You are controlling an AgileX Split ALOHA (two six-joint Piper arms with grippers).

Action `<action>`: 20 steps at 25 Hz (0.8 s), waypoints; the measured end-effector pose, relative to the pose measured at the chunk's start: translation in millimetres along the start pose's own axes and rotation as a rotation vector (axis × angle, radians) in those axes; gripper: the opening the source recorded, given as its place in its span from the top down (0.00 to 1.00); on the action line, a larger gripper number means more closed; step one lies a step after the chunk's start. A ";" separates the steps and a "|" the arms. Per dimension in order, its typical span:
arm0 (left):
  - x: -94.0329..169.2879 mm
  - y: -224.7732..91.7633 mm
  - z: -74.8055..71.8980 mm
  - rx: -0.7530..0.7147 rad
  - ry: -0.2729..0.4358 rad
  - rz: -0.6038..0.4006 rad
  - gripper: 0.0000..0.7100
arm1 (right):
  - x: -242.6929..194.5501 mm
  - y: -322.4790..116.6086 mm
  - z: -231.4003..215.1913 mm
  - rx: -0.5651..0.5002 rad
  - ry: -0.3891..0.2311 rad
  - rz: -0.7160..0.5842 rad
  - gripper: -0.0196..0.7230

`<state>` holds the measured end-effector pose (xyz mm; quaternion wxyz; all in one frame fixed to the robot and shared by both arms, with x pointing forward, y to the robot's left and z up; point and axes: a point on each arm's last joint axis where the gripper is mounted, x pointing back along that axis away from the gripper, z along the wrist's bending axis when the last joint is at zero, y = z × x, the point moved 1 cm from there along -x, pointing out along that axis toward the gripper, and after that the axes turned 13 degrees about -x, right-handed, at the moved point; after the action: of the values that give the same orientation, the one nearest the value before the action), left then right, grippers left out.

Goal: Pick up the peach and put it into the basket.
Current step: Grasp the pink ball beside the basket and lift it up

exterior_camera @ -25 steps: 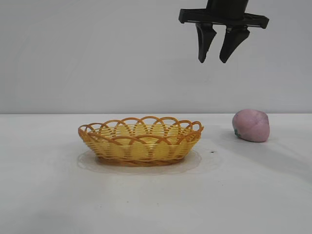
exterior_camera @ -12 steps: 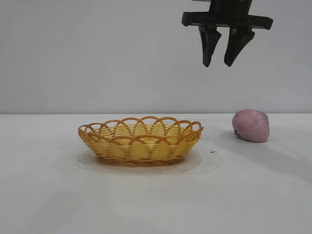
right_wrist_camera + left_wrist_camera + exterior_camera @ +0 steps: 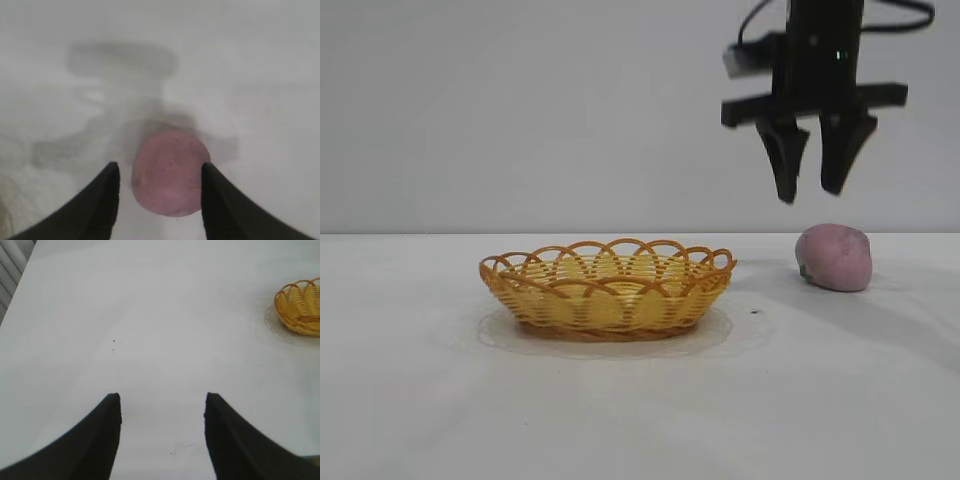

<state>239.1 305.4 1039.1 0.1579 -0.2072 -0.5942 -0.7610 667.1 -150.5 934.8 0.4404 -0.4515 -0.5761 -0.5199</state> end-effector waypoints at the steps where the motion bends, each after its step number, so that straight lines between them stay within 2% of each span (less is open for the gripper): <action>1: 0.2 -0.1 0.0 0.000 0.000 -0.002 0.46 | -8.5 -0.6 -1.0 -0.003 -0.007 0.017 0.53; 2: 0.2 -0.1 0.0 0.000 0.000 -0.002 0.46 | -18.6 -1.4 -2.5 0.000 -0.020 0.036 0.59; 4: 0.2 -0.1 0.0 0.000 0.000 -0.002 0.46 | -33.0 -1.5 -5.1 0.011 -0.044 0.049 0.80; 5: 0.2 -0.1 0.0 0.000 0.000 -0.002 0.46 | -33.1 0.1 -5.3 0.018 -0.044 0.037 0.87; 6: 0.2 -0.1 0.0 0.000 0.000 -0.002 0.46 | -30.9 2.4 -5.0 0.024 -0.039 0.020 0.91; 7: 0.2 -0.1 0.0 0.000 0.000 -0.002 0.46 | -24.5 4.2 -3.6 0.030 -0.026 0.001 0.90; 8: 0.2 -0.1 0.0 0.000 0.000 -0.002 0.46 | -18.5 4.0 -0.6 0.045 -0.009 -0.007 0.97; 11: 0.2 -0.1 0.0 0.000 0.000 -0.002 0.46 | 15.3 -1.4 20.4 0.102 0.098 -0.038 0.97; 15: 0.2 -0.1 0.0 0.000 0.000 -0.002 0.46 | 84.2 -18.2 62.1 0.203 0.278 -0.144 0.97; 17: 0.2 -0.1 0.0 0.000 0.000 -0.002 0.46 | 108.6 -30.7 80.7 0.266 0.326 -0.174 0.97; 20: 0.2 -0.1 0.0 0.000 0.000 -0.002 0.46 | 118.5 -49.6 102.9 0.354 0.363 -0.134 0.97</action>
<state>238.8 305.4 1039.1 0.1574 -0.2066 -0.5944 -0.7611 590.5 -43.1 1033.2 0.5732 -0.2274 -0.5982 -0.5118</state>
